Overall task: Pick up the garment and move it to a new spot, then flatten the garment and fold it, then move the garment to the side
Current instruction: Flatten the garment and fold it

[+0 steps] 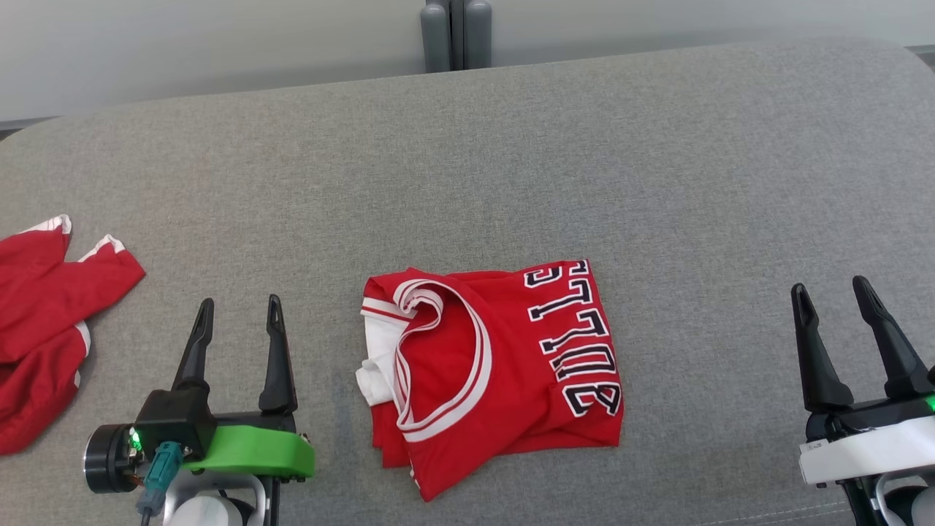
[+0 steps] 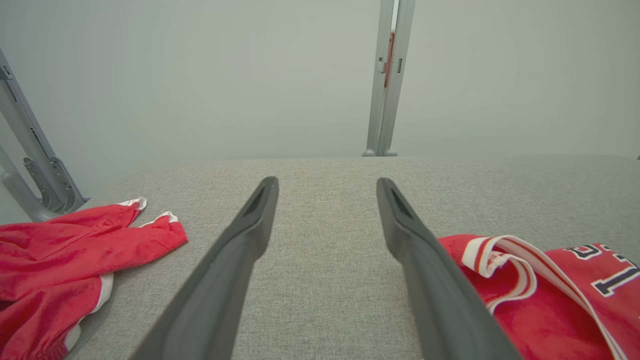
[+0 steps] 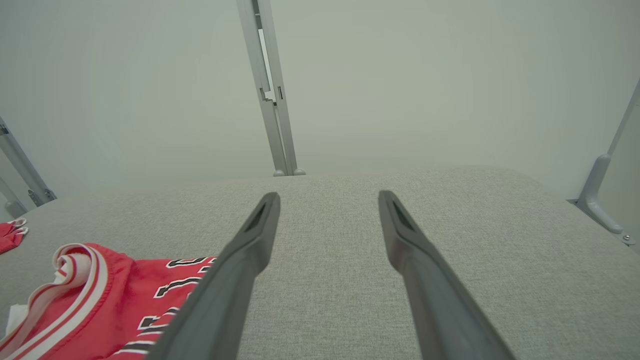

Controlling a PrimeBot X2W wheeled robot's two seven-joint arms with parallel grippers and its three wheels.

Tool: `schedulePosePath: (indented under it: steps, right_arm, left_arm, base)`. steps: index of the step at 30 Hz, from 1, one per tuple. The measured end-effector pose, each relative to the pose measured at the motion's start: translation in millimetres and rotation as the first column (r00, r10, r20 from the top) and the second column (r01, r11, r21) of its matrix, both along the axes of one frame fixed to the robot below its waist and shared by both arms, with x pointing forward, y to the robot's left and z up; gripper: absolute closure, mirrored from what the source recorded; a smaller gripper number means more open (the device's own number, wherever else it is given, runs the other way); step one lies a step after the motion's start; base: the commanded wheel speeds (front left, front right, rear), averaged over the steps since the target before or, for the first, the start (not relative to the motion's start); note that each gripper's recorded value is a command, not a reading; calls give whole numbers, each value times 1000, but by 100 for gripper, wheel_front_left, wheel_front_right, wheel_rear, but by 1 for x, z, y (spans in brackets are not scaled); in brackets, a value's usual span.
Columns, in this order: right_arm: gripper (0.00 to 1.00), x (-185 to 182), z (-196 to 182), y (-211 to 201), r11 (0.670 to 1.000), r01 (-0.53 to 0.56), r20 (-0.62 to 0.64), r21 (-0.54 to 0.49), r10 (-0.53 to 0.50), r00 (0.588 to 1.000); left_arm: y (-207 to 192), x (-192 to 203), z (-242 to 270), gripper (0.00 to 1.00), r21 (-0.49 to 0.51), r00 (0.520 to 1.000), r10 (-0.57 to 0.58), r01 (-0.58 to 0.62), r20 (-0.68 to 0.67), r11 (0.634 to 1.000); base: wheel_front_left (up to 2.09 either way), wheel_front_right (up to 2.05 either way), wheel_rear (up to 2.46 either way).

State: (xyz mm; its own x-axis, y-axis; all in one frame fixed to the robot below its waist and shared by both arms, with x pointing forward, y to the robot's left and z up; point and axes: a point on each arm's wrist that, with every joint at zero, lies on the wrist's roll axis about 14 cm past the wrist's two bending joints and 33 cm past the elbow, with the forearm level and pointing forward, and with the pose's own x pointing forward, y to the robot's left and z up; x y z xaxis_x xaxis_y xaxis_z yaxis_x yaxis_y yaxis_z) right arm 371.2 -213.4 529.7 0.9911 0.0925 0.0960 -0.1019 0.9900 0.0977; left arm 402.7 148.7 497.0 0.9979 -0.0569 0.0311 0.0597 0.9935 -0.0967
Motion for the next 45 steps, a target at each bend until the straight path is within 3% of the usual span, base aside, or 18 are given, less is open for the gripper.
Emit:
schedulePosePath:
  steps: [14,17,25,32,38,45]
  right_arm:
    - [0,-1,0,1,1000,4,-13,-3,-4,1000]
    - [100,0,-7,5,1000,-7,-39,2,7,999]
    - [100,15,-46,77,974,-212,-149,74,221,964]
    - [100,11,-85,157,895,-407,-240,180,441,865]
    - [100,-2,-130,171,876,-431,-377,217,482,791]
    - [100,-9,-157,160,887,-406,-457,220,461,761]
  left_arm:
    - [-1,0,0,0,1,1000,-2,2,0,1000]
    - [-2,1,-1,0,2,1000,-4,4,-1,1000]
    - [-2,10,0,0,-2,1000,-2,2,7,1000]
    - [6,10,-5,0,-5,1000,27,-27,-5,1000]
    - [12,9,-10,0,-6,999,46,-46,-14,999]
    - [13,11,-15,0,-9,998,52,-52,-26,999]
  base:
    - [0,0,0]
    - [0,0,0]
    - [0,0,0]
    - [0,0,0]
    - [0,0,0]
    - [0,0,0]
